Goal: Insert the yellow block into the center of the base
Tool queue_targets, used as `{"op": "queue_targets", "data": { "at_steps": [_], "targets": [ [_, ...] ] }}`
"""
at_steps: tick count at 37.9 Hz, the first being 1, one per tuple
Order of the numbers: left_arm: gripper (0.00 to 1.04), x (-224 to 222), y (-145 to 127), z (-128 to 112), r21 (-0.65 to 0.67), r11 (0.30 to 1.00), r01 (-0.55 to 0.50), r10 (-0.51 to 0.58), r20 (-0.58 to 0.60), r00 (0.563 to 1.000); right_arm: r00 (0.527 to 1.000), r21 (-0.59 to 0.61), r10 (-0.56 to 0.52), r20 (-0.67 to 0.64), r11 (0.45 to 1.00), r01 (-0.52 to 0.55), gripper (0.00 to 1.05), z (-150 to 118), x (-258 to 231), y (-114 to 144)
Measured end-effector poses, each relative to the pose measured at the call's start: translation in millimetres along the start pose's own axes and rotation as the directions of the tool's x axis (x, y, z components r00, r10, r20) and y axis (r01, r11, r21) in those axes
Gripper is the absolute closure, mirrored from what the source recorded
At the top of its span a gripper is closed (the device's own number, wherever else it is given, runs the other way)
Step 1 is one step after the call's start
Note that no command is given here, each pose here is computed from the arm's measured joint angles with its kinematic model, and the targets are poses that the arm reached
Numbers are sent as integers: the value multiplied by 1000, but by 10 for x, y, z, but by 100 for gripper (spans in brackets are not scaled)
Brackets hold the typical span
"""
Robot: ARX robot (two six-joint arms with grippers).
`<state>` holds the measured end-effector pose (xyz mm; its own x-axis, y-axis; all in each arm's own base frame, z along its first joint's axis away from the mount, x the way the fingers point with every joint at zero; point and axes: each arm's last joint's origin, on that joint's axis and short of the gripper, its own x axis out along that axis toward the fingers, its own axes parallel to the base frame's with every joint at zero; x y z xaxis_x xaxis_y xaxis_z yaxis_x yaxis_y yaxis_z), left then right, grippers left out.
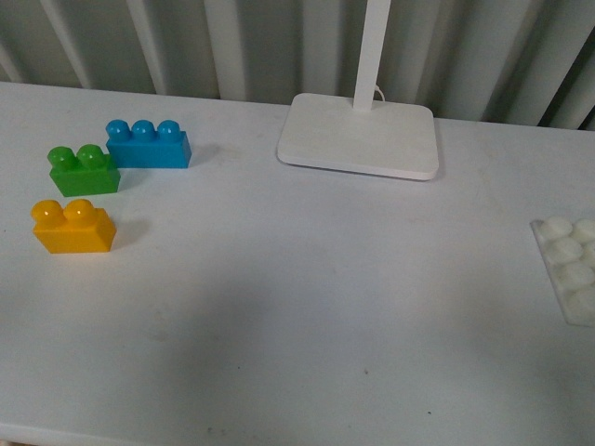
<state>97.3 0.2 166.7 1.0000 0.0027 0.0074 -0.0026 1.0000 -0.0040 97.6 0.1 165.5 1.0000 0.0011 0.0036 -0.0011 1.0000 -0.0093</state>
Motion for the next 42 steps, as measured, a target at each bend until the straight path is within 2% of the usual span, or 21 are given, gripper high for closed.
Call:
{"op": "queue_targets", "data": {
  "at_steps": [29, 30, 31, 33, 35, 42],
  "targets": [
    [6, 0, 0, 0, 0, 1000, 0, 0, 0, 1000, 1000, 0, 1, -1, 1000, -1, 9, -1, 0, 0],
    [6, 0, 0, 0, 0, 1000, 0, 0, 0, 1000, 999, 4, 9, -30, 1000, -9, 9, -8, 4, -3],
    [6, 0, 0, 0, 0, 1000, -1, 1, 0, 1000, 990, 18, 65, -125, 998, -63, 9, 3, 4, -5],
    [6, 0, 0, 0, 0, 1000, 0, 0, 0, 1000, 957, 52, 102, -271, 994, -91, 9, 16, 41, -34],
    [6, 0, -1, 0, 0, 1000, 2, -2, 0, 1000, 926, 85, 128, -355, 991, -105, 9, 39, 149, -91],
    [6, 0, 0, 0, 0, 1000, 0, 0, 0, 1000, 908, 39, 52, -415, 998, -39, 9, 6, 720, -370]
  ]
}}
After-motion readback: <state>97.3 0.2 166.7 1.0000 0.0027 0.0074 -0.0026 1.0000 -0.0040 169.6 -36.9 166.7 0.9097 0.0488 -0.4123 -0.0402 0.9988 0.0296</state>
